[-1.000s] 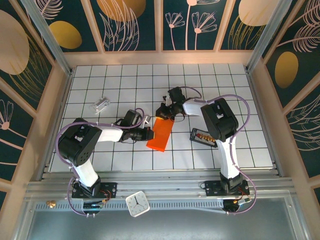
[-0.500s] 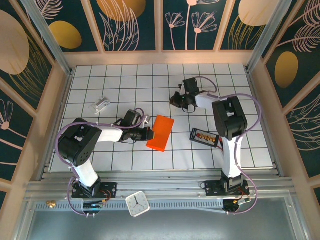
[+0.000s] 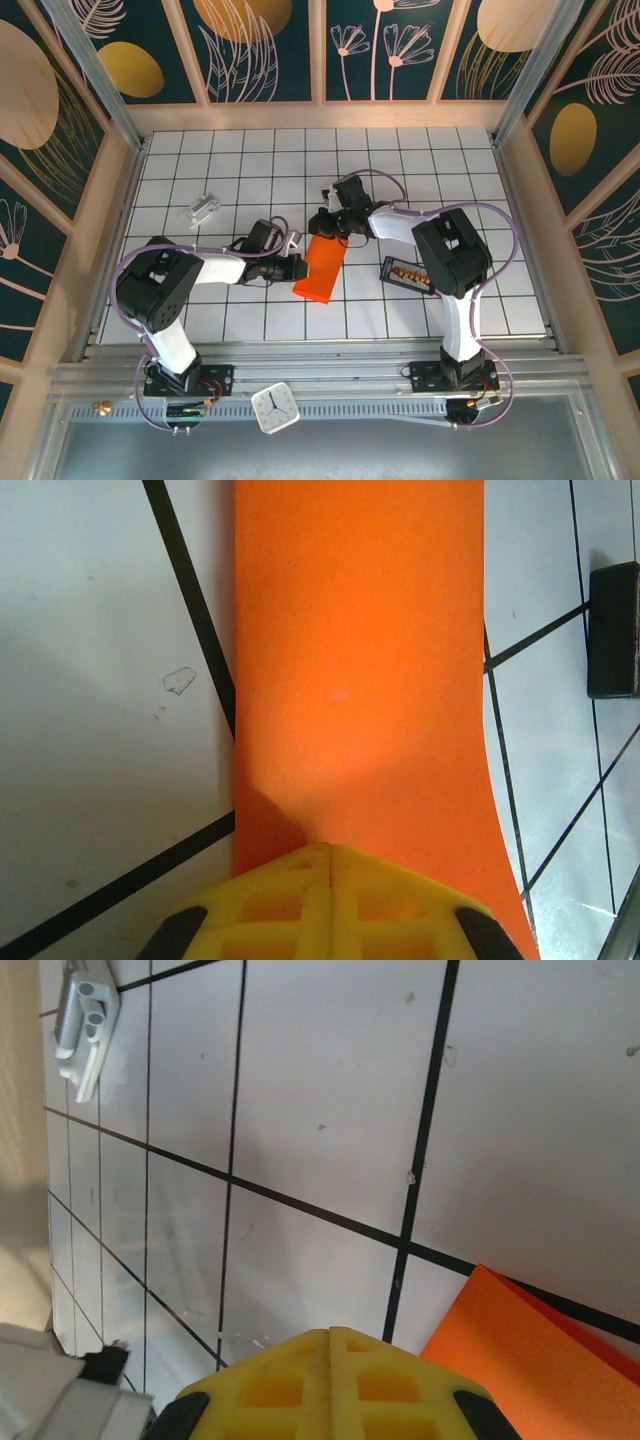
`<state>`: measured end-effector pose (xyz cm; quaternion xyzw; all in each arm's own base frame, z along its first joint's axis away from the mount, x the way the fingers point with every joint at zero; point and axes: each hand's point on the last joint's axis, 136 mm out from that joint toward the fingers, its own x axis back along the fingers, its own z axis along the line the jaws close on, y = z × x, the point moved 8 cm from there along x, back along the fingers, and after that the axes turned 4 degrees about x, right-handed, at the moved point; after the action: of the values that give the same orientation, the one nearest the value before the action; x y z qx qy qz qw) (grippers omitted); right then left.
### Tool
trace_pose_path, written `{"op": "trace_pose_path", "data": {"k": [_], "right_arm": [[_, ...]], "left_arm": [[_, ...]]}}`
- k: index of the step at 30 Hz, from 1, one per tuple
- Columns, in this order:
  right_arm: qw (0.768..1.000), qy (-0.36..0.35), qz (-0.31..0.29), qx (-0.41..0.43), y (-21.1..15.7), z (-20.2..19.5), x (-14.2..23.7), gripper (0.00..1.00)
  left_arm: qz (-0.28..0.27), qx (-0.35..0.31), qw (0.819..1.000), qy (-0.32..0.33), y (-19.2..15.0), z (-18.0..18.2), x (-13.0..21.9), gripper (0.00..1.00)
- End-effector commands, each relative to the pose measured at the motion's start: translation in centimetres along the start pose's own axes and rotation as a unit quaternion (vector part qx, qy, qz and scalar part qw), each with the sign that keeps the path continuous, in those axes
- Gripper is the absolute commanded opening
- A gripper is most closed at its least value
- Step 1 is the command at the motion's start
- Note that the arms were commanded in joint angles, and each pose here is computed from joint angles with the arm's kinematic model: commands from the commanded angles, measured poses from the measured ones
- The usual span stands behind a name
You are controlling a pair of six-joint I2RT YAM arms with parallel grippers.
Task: Fold a paper plane with a square sheet of paper (pick it up from the middle)
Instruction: First fold in half a square sheet of paper at the center of the table.
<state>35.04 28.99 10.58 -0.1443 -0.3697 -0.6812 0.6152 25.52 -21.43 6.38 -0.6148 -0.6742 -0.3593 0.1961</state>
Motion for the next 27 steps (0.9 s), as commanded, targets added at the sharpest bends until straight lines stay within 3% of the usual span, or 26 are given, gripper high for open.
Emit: {"op": "trace_pose_path", "data": {"k": [1,10,15,19,21,24,27], "right_arm": [[1.0,-0.012,0.013,-0.02,-0.7,-1.8,-1.4,0.0],[0.997,-0.057,0.033,-0.032,-2.2,-5.5,-2.3,0.0],[0.996,-0.074,0.044,-0.031,-3.3,-6.6,-2.2,0.0],[0.995,-0.078,0.049,-0.029,-4.0,-7.0,-2.3,0.0],[0.995,-0.079,0.05,-0.032,-4.2,-7.3,-2.3,0.0],[0.995,-0.078,0.05,-0.033,-4.4,-7.4,-2.3,0.0],[0.995,-0.077,0.05,-0.034,-4.5,-7.4,-2.3,0.0]], "left_arm": [[0.148,0.096,0.972,0.156,-7.6,6.2,-0.2,0.0],[0.125,0.09,0.979,0.13,-5.7,4.1,0.5,0.01],[0.062,0.066,0.993,0.072,-1.8,-0.5,2.8,0.3],[-0.006,0.062,0.998,0.02,1.6,-3.2,4.3,0.35],[-0.026,0.069,0.997,0.008,2.9,-3.4,4.2,0.27],[-0.03,0.072,0.997,-0.003,4.7,-3.3,3.1,0.07],[-0.028,0.072,0.997,0.0,6.1,-2.7,1.7,0.0]]}}
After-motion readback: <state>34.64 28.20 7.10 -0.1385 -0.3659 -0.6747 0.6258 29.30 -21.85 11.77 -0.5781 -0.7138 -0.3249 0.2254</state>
